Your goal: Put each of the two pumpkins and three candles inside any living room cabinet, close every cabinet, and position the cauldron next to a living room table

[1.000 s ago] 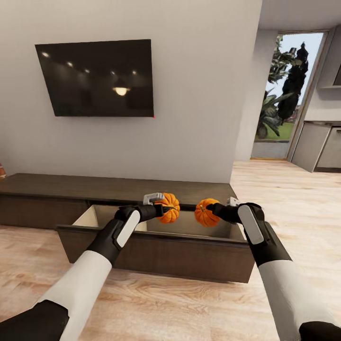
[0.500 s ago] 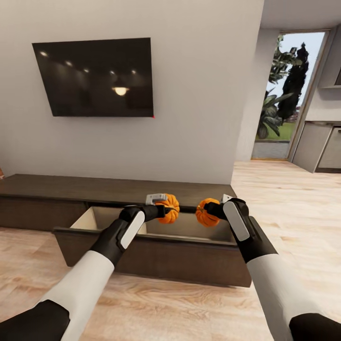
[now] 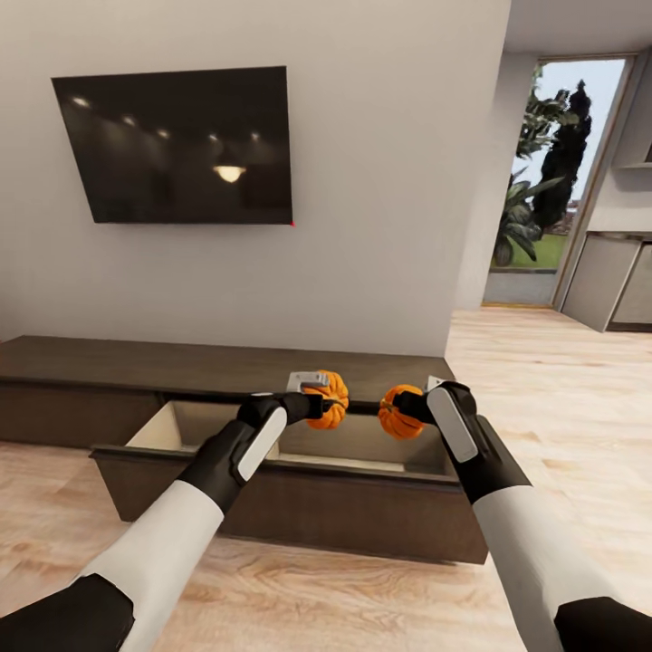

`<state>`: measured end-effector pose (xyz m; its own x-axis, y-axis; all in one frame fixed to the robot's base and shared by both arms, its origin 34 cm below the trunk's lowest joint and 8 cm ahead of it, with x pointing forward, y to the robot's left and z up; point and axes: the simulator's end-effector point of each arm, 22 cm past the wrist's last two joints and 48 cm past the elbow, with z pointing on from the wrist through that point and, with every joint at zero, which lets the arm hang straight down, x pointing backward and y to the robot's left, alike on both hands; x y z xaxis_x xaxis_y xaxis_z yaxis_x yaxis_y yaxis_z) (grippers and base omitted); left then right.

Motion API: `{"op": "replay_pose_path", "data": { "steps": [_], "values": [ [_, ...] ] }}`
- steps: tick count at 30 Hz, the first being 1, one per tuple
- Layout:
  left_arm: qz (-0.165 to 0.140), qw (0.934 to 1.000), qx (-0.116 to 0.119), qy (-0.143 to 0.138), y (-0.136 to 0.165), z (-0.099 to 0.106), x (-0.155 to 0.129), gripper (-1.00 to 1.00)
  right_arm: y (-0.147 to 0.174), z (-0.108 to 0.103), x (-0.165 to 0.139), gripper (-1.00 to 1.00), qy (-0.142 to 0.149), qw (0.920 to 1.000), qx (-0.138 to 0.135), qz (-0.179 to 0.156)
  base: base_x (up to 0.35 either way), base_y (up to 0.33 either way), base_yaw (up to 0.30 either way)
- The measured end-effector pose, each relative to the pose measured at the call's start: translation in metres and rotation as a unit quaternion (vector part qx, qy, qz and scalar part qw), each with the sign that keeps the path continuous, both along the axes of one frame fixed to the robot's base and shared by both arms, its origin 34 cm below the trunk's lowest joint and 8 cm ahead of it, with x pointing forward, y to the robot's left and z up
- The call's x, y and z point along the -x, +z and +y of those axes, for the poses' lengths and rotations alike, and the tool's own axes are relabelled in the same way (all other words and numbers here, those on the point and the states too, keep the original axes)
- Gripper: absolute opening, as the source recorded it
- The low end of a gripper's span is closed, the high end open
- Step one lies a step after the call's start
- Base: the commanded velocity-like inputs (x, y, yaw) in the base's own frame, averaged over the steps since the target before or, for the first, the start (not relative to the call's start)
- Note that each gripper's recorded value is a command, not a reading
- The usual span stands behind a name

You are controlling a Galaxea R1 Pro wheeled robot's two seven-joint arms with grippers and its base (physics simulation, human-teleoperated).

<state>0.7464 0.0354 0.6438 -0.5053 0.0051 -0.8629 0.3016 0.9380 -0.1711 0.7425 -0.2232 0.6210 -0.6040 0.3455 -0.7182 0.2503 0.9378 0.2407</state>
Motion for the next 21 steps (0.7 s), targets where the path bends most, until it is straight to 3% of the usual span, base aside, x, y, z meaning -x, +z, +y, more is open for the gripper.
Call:
{"op": "replay_pose_path", "data": {
  "steps": [5,21],
  "values": [
    [-0.003,0.9997,-0.022,-0.013,-0.0037,-0.0101,0.0055,-1.0,-0.0038,-0.0005,0.0007,-1.0,0.0,1.0,0.0,0.005,0.033,0.0,0.0],
    [-0.004,0.9995,-0.026,-0.016,-0.0042,-0.0127,0.0073,-1.0,-0.0054,0.0006,0.0013,-1.0,0.002,1.0,0.0,0.008,0.083,0.0,0.0]
  ]
}}
